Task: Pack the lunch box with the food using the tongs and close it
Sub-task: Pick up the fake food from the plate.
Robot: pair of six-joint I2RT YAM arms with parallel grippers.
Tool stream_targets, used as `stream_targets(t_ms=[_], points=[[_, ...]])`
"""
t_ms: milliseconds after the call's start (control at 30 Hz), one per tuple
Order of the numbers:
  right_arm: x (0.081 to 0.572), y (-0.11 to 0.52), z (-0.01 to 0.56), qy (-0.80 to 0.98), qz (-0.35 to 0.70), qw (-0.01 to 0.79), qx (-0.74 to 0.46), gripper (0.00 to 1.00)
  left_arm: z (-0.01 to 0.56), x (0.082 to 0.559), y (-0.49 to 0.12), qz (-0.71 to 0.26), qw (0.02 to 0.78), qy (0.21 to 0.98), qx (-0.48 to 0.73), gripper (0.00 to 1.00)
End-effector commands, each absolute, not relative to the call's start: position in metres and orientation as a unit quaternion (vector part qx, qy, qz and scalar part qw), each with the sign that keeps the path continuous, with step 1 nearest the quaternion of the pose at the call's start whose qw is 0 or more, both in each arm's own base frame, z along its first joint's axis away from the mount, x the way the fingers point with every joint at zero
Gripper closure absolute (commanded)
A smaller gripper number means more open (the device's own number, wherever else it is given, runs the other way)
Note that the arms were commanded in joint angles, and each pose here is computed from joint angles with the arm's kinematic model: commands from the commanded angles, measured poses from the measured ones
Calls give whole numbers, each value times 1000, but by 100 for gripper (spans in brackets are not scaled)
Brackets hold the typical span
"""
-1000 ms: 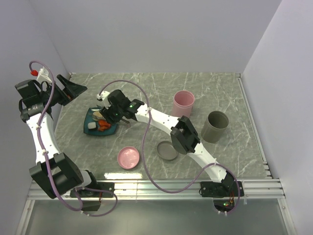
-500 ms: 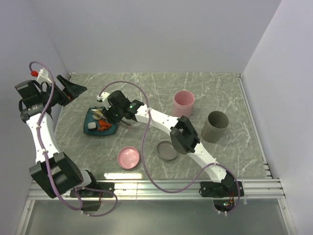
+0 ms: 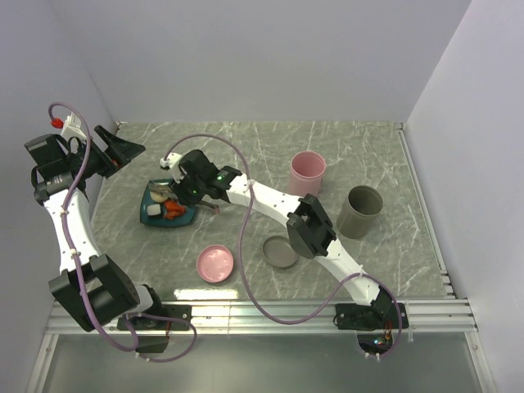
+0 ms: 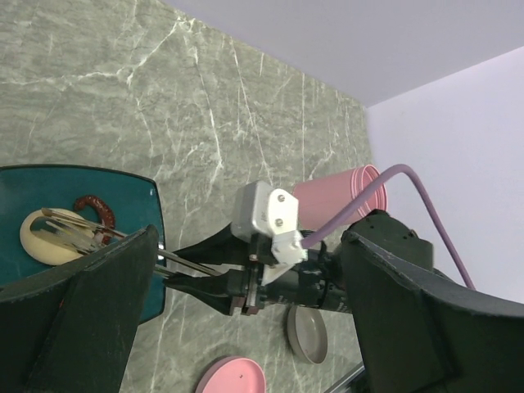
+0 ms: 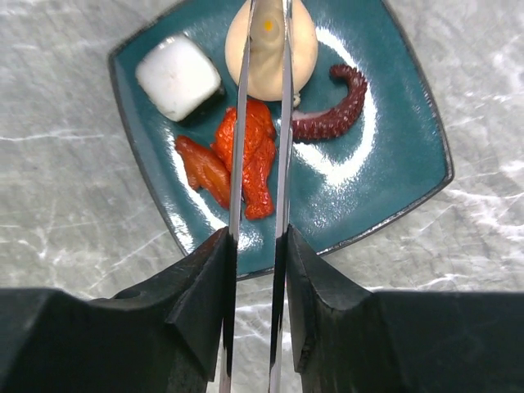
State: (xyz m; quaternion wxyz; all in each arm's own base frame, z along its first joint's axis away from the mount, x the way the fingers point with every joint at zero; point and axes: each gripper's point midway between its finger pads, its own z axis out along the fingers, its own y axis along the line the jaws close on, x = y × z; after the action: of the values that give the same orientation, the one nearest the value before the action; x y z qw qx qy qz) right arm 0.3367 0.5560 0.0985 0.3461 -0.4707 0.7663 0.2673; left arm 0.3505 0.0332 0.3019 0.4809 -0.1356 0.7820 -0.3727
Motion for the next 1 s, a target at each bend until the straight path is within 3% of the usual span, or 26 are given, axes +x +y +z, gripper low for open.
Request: stream_targets(t_ms=[0,367,667,967], points=[[333,565,194,722,308,415,-459,75,315,348,30,-375,496,775,-112,1],[333,557,229,713,310,439,-450,100,318,347,28,-384,499,769,-112,1],[333,525,257,715,308,440,-449,100,332,346,26,-393,510,758,-102,1],[335,445,283,733,302,421,-441,100,346,347,25,-401,525,744,-98,1]])
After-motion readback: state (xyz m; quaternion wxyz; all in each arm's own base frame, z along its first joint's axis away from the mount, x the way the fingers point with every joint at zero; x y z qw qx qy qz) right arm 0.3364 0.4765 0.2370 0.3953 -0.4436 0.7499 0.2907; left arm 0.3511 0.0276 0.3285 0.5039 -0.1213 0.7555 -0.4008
